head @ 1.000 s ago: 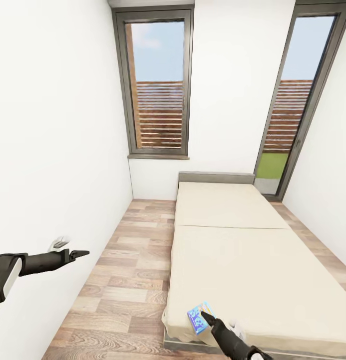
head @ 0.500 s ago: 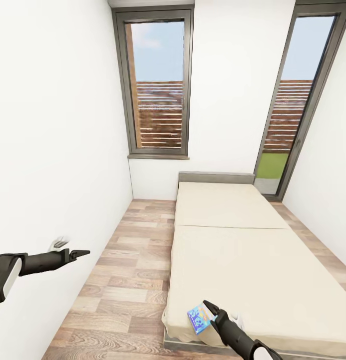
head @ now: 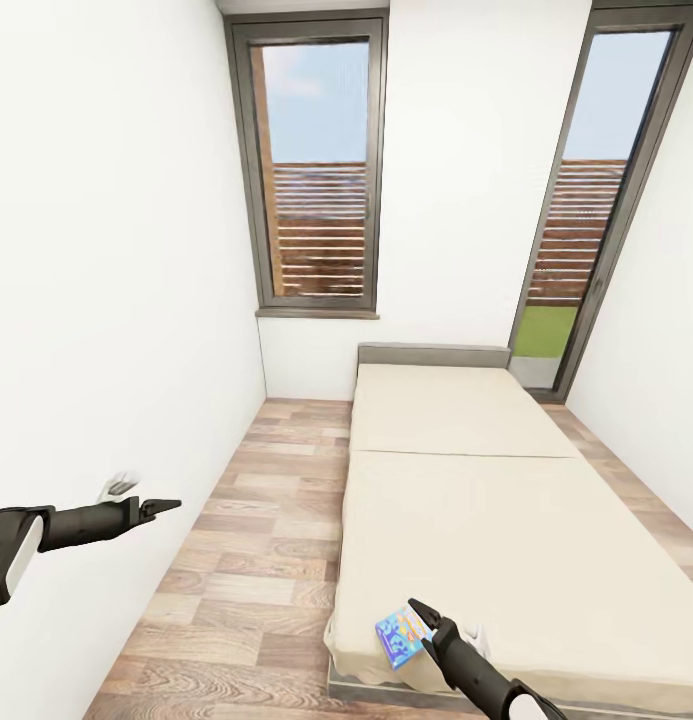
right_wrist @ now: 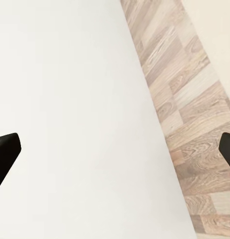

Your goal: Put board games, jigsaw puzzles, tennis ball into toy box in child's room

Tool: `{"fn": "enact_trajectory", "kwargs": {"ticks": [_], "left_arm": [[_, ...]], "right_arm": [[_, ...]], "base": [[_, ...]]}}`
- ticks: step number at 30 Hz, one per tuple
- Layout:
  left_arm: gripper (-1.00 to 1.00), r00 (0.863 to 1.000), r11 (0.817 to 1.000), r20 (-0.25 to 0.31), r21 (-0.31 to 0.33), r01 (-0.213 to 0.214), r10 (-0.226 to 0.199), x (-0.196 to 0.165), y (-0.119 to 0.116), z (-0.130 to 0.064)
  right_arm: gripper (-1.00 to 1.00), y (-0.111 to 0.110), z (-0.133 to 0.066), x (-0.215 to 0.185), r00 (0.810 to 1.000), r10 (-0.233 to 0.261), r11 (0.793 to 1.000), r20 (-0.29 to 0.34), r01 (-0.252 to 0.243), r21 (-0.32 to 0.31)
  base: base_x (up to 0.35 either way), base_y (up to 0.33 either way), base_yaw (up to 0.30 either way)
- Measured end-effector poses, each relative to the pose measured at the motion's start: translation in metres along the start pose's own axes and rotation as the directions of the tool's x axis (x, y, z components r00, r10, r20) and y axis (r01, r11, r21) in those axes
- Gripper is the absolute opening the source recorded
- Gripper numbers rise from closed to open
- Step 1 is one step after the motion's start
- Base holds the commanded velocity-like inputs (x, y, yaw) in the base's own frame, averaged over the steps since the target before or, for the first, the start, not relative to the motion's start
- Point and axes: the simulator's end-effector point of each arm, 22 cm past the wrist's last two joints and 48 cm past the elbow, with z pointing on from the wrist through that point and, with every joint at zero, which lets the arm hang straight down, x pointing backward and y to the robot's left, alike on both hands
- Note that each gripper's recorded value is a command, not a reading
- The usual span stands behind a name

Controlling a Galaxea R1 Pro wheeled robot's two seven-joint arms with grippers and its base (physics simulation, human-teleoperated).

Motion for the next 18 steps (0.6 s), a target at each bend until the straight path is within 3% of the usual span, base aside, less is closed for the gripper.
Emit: {"fn": "enact_trajectory", "kwargs": {"ticks": [18], "left_arm": [[1.0, 1.0, 1.0, -0.001, 0.009, 0.004, -0.004, 0.002, 0.007, 0.011]], "right_arm": [[1.0, -0.01, 0.011, -0.003, 1.0, -0.001, 1.0, 0.005, 0.001, 0.0]], "base": [[0.0, 0.0, 0.0]]}}
